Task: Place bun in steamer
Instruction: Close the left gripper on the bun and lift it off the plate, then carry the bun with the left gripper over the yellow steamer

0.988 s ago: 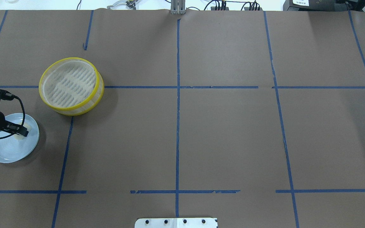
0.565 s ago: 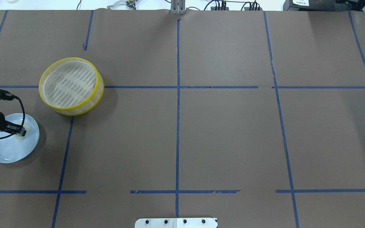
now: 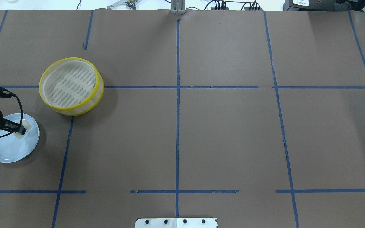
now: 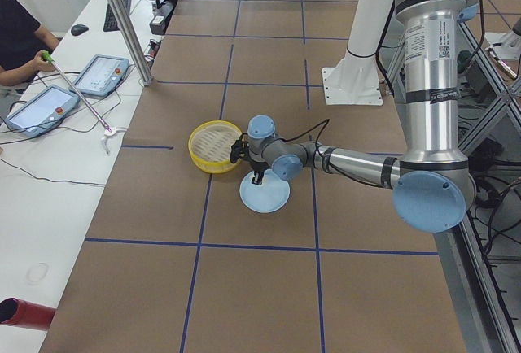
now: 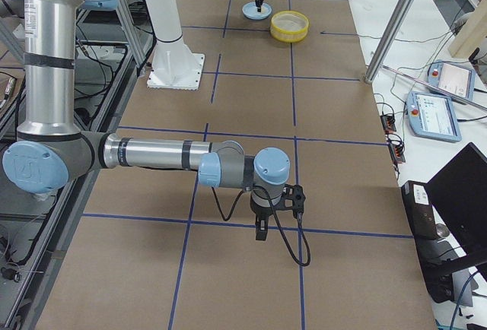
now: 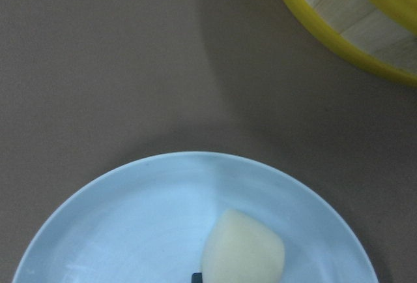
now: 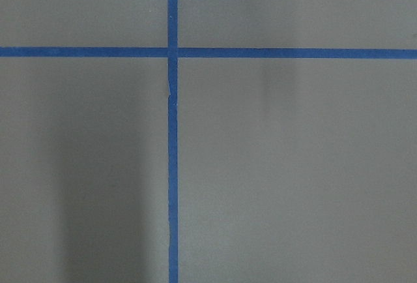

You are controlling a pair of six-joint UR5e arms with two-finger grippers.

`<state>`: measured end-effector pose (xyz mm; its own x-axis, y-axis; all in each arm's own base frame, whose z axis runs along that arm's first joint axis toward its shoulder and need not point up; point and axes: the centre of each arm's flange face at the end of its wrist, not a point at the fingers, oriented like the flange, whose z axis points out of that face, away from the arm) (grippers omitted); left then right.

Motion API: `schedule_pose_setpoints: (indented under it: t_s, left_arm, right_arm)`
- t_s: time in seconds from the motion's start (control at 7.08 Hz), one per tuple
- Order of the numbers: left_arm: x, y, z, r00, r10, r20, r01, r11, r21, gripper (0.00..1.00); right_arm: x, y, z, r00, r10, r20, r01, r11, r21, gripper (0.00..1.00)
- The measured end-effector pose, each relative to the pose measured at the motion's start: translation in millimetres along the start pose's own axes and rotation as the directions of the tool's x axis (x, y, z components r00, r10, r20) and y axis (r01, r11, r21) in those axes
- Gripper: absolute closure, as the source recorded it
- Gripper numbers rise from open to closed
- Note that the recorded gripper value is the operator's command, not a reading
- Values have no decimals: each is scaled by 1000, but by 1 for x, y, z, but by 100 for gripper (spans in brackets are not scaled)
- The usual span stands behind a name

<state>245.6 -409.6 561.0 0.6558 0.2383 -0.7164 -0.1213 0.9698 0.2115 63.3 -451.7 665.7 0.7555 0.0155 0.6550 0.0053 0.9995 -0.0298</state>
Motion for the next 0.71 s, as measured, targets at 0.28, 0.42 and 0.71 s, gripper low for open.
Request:
schedule_pose_setpoints:
  t_s: [0.28,0.42,0.71]
  left_arm:
    - [6,3,-22,1000,7,-12,-7,1000,21,71]
    - [9,-1,-37,1000,5,-8,-4,999,33,71]
    - [8,-24,-78,999,11,50,-12,999,30,71]
  right_arm:
    - [0,0,0,1000,-1,0,1,1000,0,0]
    - [0,0,0,1000,0,0,0,1000,0,0]
    - [0,0,0,1000,0,0,0,1000,0,0]
